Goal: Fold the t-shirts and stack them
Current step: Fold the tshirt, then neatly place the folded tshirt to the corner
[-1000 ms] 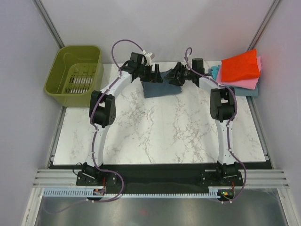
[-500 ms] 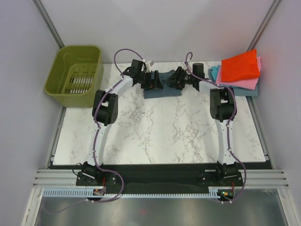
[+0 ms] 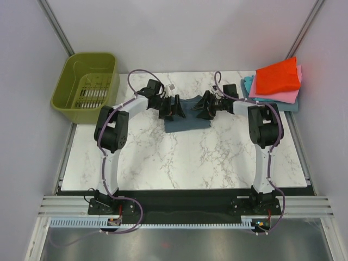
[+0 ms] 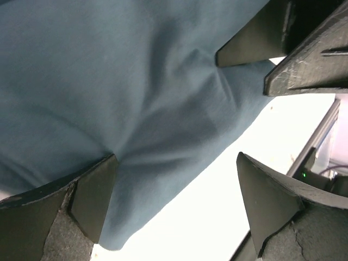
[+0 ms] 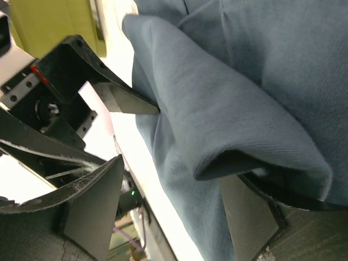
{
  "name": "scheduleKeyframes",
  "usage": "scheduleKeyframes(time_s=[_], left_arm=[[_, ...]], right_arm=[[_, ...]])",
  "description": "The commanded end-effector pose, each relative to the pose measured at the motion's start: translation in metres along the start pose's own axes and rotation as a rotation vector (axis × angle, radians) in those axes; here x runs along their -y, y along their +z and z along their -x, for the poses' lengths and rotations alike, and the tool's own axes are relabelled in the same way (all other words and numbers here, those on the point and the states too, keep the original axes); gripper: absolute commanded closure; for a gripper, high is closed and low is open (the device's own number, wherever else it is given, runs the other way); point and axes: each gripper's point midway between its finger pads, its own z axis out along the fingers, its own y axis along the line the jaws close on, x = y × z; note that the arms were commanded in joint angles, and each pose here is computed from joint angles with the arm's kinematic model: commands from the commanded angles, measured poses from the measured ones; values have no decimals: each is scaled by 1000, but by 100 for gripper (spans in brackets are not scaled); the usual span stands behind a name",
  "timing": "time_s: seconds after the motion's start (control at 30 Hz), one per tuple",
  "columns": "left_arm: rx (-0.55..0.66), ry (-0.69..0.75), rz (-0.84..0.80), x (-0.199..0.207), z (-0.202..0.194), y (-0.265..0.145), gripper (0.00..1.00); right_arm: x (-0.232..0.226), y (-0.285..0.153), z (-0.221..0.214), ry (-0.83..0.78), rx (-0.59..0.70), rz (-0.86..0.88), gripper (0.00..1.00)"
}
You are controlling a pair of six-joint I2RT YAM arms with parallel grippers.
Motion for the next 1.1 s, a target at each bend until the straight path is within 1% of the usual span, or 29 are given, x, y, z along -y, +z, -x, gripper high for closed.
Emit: scheduleKeyframes(time_s=[0.0, 0.07, 0.13, 0.17, 0.23, 0.33, 0.37, 0.53, 0.63, 0.8, 0.93, 1.07], left_arm=[[3, -24, 43, 12, -5, -30, 1], [54, 21, 47, 25, 13, -44, 1], [106, 70, 38, 44, 30, -62, 1], [122, 90, 24, 52, 36, -67, 1], [134, 114, 4, 62, 39, -76, 1], [110, 114, 10, 57, 32, -73, 1], [98, 109, 15, 53, 29, -69, 1], [64, 100, 45, 32, 24, -51, 1], [63, 111, 66, 23, 28, -45, 1], [27, 91, 76, 6, 23, -24, 1], [18, 82, 84, 0, 23, -15, 1], [0, 74, 84, -4, 17, -7, 0]], right_arm=[[-3, -18, -16, 9, -15, -49, 22], [-30, -33, -5, -68, 9, -11, 21], [-47, -53, 6, -99, 36, 13, 21], [-48, -60, 12, -98, 54, 12, 21], [-44, -80, 24, -81, 96, 10, 21], [-19, -90, 25, -47, 114, -25, 20], [-9, -100, 32, -29, 136, -35, 20], [19, -92, 31, 16, 109, -46, 20], [31, -85, 36, 31, 96, -50, 20], [48, -73, 45, 54, 87, -57, 20], [70, -61, 39, 100, 58, -71, 20], [78, -48, 29, 112, 25, -75, 20]])
